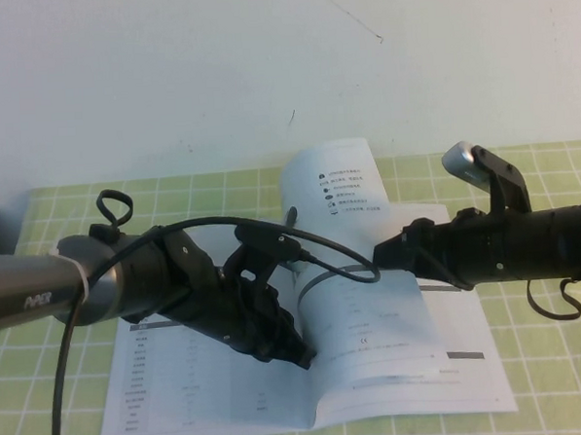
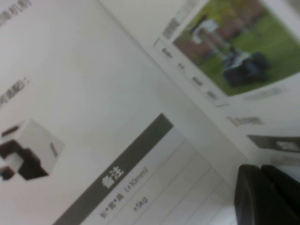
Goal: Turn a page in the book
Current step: Open the closed book
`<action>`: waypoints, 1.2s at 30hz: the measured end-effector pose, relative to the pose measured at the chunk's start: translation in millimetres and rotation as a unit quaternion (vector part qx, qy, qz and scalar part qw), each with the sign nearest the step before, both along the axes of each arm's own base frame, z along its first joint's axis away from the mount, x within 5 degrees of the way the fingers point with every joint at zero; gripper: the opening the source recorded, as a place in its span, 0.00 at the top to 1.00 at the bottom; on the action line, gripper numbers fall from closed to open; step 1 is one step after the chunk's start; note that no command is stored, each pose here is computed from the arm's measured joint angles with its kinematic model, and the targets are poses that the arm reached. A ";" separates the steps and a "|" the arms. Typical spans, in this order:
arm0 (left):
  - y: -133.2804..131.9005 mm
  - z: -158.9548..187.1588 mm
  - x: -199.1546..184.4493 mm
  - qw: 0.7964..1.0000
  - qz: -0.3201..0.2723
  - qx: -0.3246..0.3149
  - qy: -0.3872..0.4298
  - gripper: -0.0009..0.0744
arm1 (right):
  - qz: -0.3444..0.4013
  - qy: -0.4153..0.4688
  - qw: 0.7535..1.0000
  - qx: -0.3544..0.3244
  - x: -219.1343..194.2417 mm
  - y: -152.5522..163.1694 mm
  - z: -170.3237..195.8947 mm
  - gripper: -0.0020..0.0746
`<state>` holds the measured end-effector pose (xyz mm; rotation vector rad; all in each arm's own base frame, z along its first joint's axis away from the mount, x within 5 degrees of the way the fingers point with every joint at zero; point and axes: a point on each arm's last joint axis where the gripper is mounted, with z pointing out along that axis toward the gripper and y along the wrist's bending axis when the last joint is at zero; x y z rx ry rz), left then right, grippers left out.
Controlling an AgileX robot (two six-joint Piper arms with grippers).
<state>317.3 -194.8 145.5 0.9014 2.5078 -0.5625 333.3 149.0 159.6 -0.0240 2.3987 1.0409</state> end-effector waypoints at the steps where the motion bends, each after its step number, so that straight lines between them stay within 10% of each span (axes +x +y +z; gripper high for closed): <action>1: 0.7 2.6 -0.7 1.000 -0.003 0.002 -0.005 0.99 | 0.001 0.000 1.000 0.001 -0.1 0.2 0.1 0.45; 36: 12.5 139.3 -50.6 0.982 -0.055 -0.034 -0.180 0.99 | 0.023 -0.007 1.000 0.017 -2.4 3.9 2.7 0.45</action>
